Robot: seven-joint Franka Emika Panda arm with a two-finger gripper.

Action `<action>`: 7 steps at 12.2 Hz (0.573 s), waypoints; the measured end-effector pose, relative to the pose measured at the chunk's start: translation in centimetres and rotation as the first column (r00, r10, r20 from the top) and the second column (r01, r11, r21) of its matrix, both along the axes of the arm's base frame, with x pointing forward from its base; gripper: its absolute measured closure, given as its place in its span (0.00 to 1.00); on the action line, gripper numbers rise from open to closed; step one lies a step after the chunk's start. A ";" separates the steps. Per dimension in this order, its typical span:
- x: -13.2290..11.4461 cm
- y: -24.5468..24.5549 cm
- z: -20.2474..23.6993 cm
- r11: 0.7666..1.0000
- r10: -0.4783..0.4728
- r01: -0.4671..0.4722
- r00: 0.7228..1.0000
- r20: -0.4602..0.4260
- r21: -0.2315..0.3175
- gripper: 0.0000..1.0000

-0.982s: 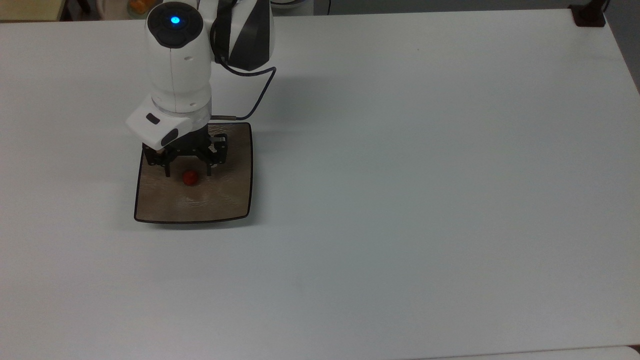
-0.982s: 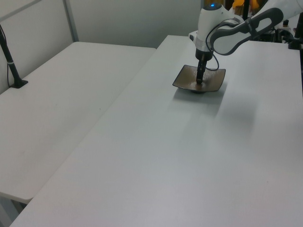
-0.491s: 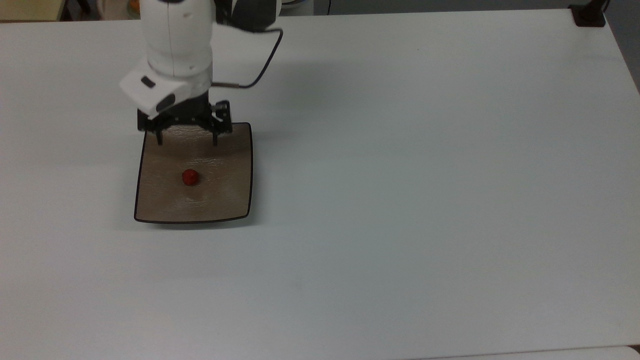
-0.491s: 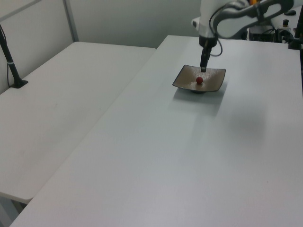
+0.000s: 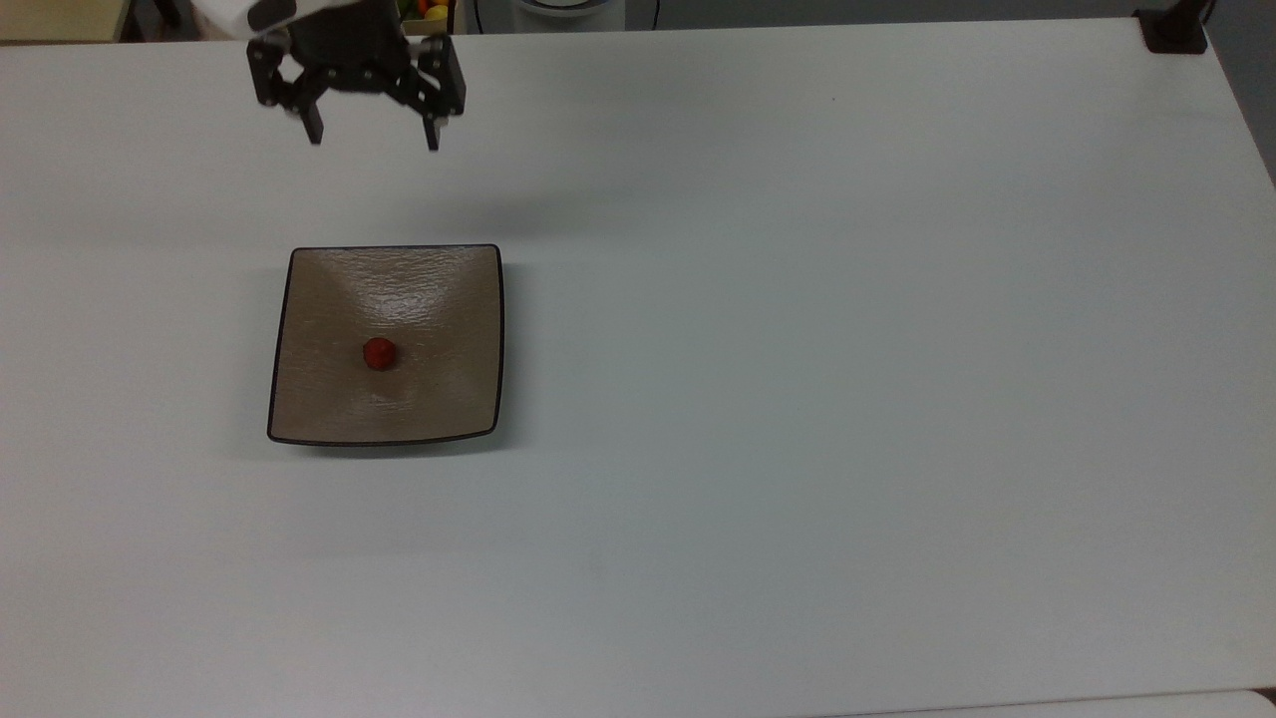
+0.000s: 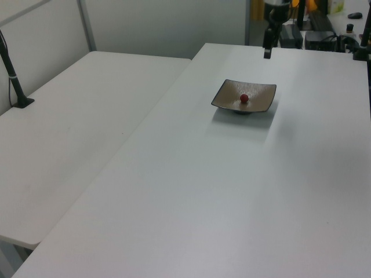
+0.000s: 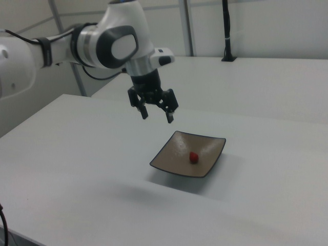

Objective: Strawberries on a ceramic plate

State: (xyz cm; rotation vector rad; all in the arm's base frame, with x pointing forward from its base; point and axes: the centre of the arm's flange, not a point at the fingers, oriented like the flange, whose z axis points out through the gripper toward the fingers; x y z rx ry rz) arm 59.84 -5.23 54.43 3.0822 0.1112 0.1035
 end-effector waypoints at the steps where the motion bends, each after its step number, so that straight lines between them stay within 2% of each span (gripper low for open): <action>1: -1.1 0.7 1.6 1.000 0.009 -0.009 1.000 -0.012 0.005 0.00; 3: -3.2 1.9 4.4 1.000 0.021 -0.021 0.999 -0.027 0.018 0.00; 7: -5.1 4.2 7.6 0.994 0.010 -0.011 1.000 0.010 0.109 0.00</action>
